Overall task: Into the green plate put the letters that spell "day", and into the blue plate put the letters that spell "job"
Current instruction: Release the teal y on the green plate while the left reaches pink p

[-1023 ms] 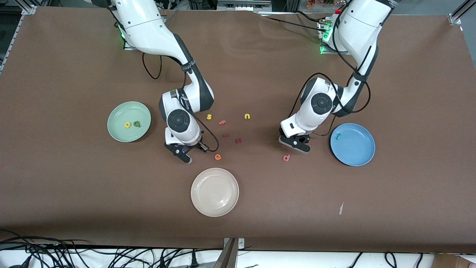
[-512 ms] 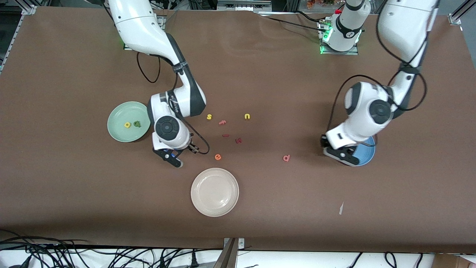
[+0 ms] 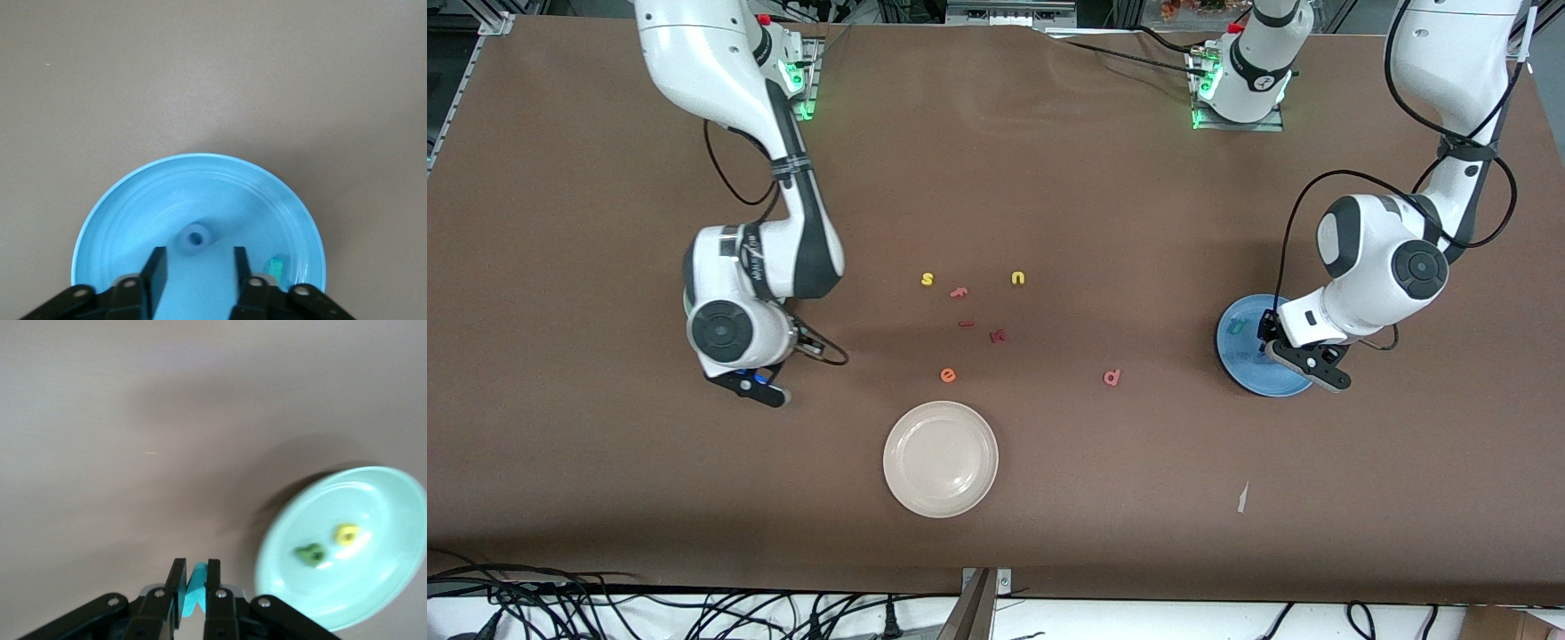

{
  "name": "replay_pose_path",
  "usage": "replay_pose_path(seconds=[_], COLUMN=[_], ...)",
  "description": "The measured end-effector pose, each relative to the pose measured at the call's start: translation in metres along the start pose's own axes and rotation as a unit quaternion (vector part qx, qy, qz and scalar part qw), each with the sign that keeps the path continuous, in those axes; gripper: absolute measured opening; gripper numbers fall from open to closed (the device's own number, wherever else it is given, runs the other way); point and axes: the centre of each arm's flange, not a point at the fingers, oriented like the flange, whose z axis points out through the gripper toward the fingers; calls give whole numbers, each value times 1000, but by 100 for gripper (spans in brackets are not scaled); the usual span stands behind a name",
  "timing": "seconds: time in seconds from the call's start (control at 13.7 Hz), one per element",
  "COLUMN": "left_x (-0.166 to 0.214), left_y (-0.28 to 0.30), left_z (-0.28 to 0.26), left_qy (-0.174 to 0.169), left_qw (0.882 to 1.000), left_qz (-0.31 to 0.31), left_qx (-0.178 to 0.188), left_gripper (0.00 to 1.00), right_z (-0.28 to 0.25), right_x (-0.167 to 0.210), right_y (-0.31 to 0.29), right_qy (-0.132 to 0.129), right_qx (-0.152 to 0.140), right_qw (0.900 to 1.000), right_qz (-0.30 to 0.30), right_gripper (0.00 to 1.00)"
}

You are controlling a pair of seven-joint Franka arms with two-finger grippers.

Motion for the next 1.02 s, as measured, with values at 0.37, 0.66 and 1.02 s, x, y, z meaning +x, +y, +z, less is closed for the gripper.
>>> replay_pose_path(seconds=[0.37, 0.66, 1.02], left_x=[16, 68, 113], left_y=[31, 130, 195], left_z=[0, -3, 9], left_qy=[7, 25, 39], left_qw=[1000, 999, 999], left_qz=[12, -12, -10], left_qx=[-10, -28, -31], left_gripper=[66, 66, 66], right_z=[52, 23, -114], right_x=[-4, -21, -17], right_y=[131, 145, 150], right_qy=[-44, -53, -26], right_qx=[14, 47, 74], right_qw=[996, 993, 991], right_qz=[-71, -91, -112], right_gripper=[20, 57, 100])
